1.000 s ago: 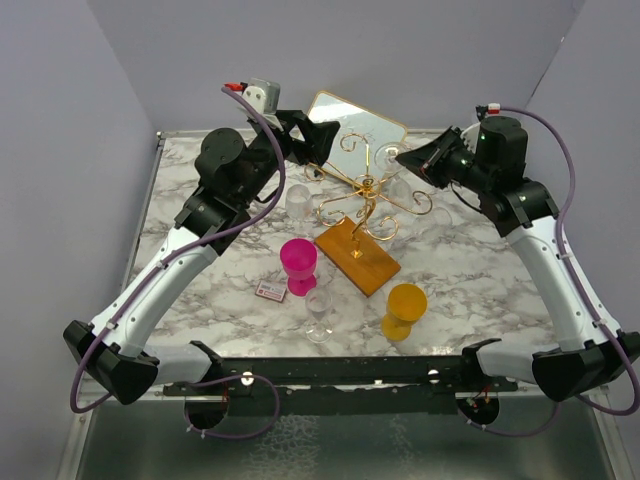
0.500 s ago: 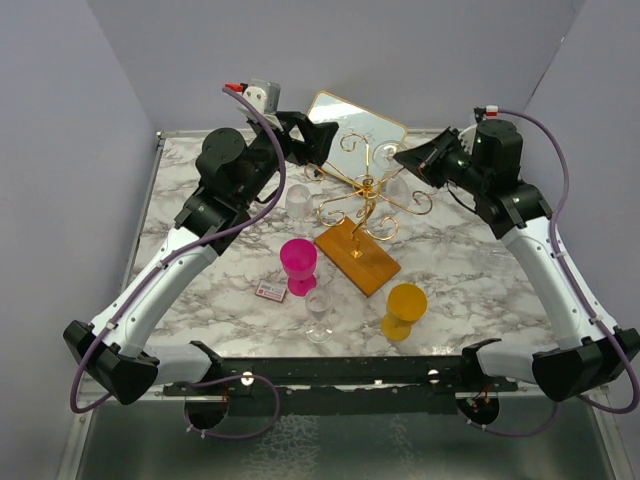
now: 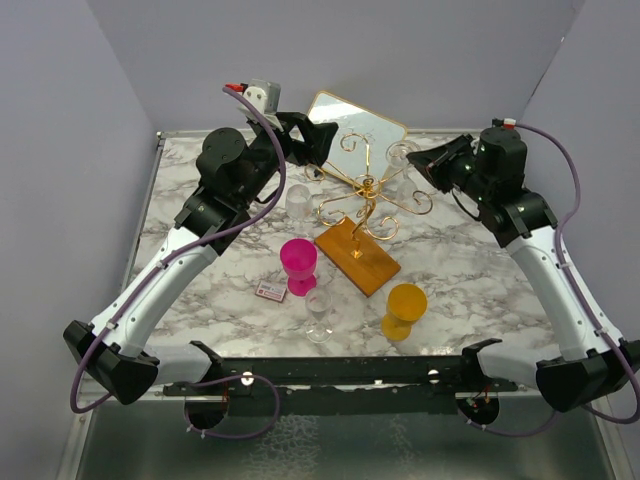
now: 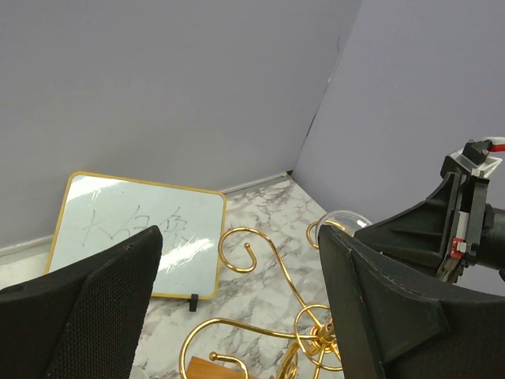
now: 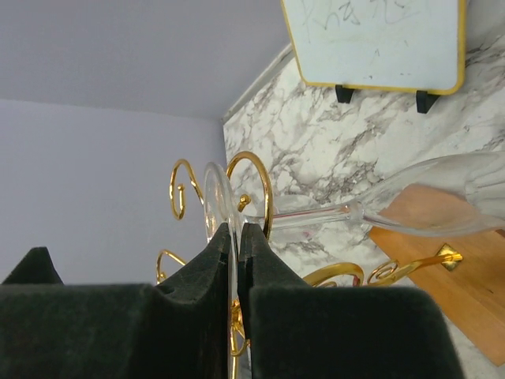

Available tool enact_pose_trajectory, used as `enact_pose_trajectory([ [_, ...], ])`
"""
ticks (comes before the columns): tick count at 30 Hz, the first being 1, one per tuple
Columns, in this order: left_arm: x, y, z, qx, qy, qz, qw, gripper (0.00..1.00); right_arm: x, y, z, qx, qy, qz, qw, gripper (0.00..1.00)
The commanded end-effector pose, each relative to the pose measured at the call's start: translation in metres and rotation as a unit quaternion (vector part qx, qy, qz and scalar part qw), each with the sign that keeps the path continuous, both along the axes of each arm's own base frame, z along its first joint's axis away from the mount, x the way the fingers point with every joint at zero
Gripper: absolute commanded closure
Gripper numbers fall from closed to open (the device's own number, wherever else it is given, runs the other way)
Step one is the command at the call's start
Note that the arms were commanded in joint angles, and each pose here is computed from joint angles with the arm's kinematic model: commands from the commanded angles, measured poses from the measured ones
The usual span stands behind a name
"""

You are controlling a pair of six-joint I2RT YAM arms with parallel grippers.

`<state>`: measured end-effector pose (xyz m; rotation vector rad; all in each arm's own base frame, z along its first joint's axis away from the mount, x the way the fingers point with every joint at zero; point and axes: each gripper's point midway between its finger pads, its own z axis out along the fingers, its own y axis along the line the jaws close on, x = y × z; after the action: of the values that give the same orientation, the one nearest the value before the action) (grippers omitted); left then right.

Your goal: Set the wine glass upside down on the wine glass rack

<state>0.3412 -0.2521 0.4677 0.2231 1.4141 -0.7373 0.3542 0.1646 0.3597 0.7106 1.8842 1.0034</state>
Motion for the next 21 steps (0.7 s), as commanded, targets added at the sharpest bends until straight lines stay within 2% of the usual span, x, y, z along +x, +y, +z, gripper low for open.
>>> enact_pose_trajectory([
  [1,-0.001,0.008,0.014,-0.008,-0.013,0.010,1.000,0.17,0.007,-0.024,0.026,0.005,-0.036,-0.072,0.997,0.99],
  [16,-0.002,0.010,0.016,-0.006,-0.013,0.011,1.000,0.17,0.032,-0.012,0.053,0.002,-0.097,-0.051,0.994,0.99],
  [21,-0.003,0.012,0.017,-0.006,-0.014,0.012,1.000,0.17,0.036,0.005,0.048,-0.005,-0.090,-0.003,0.996,0.99],
])
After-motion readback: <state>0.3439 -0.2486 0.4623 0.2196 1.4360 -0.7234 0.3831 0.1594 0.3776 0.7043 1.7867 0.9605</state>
